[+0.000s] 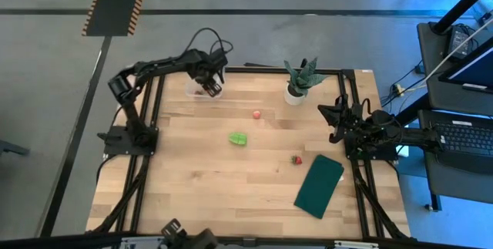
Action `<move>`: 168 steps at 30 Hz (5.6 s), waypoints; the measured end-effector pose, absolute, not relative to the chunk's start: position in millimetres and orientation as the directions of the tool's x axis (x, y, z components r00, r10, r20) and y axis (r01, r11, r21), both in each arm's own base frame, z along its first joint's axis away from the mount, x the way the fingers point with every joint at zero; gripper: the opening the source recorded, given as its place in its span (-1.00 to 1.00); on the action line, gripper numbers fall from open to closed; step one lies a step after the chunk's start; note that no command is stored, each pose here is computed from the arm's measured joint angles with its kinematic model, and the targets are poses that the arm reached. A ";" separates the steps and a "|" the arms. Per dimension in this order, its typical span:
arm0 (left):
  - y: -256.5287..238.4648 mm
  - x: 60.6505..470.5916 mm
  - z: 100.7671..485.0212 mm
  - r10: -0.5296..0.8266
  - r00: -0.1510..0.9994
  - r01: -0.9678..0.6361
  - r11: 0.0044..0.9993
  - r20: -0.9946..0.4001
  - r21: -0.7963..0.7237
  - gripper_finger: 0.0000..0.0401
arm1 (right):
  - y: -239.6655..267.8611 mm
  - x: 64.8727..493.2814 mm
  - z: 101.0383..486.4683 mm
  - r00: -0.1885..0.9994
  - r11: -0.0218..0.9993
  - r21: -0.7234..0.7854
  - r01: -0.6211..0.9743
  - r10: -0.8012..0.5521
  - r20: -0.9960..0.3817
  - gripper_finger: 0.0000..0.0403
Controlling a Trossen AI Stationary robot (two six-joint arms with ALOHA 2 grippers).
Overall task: Pick and placing Produce into tupperware
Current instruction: Put the red strawberry into the transparent container, then put the light green star fruit into the transparent container
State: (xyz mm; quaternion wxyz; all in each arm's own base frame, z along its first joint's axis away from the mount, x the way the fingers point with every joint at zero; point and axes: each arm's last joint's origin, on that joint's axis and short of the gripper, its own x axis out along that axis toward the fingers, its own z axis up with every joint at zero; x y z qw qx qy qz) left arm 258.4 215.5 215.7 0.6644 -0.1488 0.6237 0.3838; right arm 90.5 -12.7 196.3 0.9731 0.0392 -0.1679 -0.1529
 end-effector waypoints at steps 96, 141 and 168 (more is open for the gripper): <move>-18.1 355.3 245.6 0.020 0.498 0.056 0.997 -0.867 0.055 0.85 | -12.7 90.7 195.8 0.899 0.950 0.079 0.301 -0.310 0.308 -0.89; 8.5 377.3 165.2 0.129 0.263 -0.009 0.991 -0.956 0.132 0.76 | -12.7 91.9 192.1 0.911 0.950 0.065 0.305 -0.311 0.270 -0.89; 13.1 378.5 155.7 0.099 0.237 -0.015 0.995 -0.966 0.098 0.45 | -12.8 92.2 191.0 0.914 0.949 0.039 0.313 -0.312 0.259 -0.89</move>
